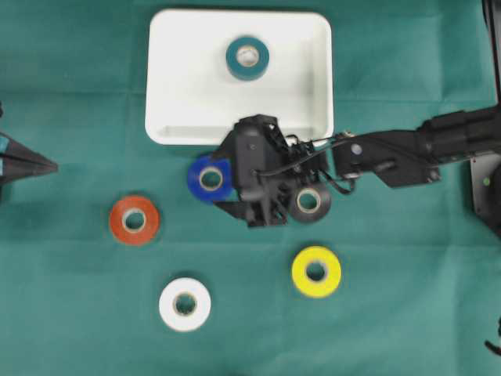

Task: Put the tape into the white case with the right arm.
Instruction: 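Reach the right gripper left over to the red-orange tape roll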

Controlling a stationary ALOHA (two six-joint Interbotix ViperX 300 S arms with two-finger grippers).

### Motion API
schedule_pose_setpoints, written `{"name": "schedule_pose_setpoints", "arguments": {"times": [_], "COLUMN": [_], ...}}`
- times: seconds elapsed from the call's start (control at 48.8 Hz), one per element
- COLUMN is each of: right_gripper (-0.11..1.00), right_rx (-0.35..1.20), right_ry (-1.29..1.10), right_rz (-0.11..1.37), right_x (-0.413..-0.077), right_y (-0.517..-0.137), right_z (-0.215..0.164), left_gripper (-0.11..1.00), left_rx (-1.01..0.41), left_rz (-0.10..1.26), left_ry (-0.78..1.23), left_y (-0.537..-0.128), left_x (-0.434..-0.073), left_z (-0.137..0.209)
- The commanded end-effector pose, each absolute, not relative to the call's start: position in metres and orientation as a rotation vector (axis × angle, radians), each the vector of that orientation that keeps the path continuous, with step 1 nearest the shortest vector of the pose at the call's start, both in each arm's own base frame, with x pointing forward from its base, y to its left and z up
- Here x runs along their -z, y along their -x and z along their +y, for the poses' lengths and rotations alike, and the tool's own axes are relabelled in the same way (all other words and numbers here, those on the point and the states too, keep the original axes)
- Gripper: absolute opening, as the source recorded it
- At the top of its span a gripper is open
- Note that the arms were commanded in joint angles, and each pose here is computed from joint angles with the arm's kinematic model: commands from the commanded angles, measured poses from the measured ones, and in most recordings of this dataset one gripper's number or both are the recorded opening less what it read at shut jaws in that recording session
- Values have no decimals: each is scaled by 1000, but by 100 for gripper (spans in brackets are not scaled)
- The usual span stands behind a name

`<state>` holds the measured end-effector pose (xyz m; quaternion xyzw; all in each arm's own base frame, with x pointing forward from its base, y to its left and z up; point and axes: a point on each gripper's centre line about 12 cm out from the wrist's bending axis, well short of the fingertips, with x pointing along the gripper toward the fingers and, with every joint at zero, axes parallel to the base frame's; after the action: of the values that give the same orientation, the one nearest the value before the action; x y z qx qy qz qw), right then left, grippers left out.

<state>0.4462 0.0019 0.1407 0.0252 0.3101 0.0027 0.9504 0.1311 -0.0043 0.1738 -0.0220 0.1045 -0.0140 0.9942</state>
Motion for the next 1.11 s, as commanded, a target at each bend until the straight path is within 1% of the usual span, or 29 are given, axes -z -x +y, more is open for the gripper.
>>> {"name": "schedule_pose_setpoints", "arguments": {"times": [0.0, 0.491, 0.901, 1.085], "right_gripper": [61, 61, 61, 61], "right_rx": [-7, -2, -14, -12], "right_ry": [-48, -38, -28, -28], "right_rz": [592, 554, 539, 540], "right_x": [-155, -161, -157, -153], "right_y": [-461, -526, -560, -568], "right_z": [3, 7, 19, 19], "left_gripper": [0, 0, 0, 0], "left_rx": [25, 25, 25, 25], "left_rz": [199, 200, 199, 202], "left_ry": [43, 43, 43, 43], "left_y": [-132, -132, -132, -132], "left_x": [-178, -177, -177, -175], "left_z": [-4, -4, -4, -4]}}
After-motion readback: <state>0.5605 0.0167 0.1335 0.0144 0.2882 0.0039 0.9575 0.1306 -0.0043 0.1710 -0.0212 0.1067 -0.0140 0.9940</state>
